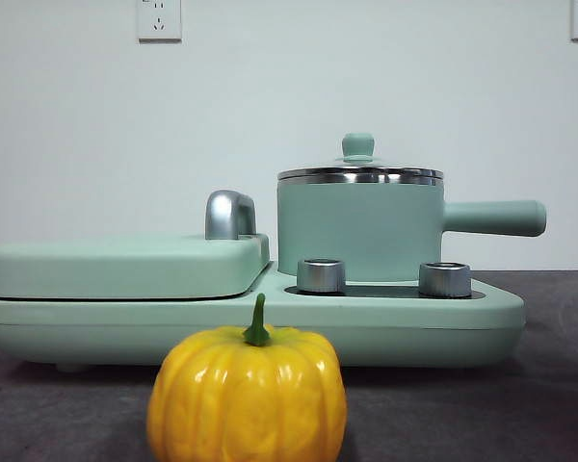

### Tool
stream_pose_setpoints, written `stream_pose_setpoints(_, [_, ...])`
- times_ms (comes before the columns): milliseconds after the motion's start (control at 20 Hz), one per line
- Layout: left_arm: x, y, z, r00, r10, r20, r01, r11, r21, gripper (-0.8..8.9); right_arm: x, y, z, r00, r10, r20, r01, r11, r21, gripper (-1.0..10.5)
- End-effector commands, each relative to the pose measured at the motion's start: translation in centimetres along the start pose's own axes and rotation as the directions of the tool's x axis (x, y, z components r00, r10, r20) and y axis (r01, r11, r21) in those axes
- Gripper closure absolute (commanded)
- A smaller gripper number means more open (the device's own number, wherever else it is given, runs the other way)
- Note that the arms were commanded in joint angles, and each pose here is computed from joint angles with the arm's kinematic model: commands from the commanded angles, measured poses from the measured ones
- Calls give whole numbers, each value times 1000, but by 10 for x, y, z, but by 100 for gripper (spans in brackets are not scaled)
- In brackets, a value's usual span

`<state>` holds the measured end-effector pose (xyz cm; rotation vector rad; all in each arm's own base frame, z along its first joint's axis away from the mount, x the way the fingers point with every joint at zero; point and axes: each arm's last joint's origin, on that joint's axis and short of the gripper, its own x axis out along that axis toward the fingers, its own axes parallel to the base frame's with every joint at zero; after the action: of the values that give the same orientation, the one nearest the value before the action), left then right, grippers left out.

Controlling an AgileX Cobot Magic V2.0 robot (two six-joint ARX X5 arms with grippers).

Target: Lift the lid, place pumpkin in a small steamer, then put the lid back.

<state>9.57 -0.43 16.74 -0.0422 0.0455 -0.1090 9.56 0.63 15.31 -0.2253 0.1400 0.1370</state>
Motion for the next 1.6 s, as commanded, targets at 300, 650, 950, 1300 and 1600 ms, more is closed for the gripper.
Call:
stream_pose_setpoints(300, [1,0,-5,1000,-2,1,2,1000,-29,807,0,0,-1,1000,0,7,0,1000,-18,926])
stream_pose_setpoints(650, [1,0,-5,1000,-2,0,2,976,-219,807,0,0,1,1000,-4,26,1,990,143,926])
stream_pose_setpoints(950, [1,0,-5,1000,-2,0,2,846,-534,807,0,-1,3,999,-15,39,-7,860,510,926])
stream_pose_setpoints(1300, [-1,-1,12,992,-8,123,79,812,-579,806,-6,-5,27,977,-27,213,-107,799,592,934])
stream_pose_setpoints(1600, [-9,-3,40,978,-12,207,127,822,-555,804,-18,-10,54,956,-42,289,-138,808,573,934])
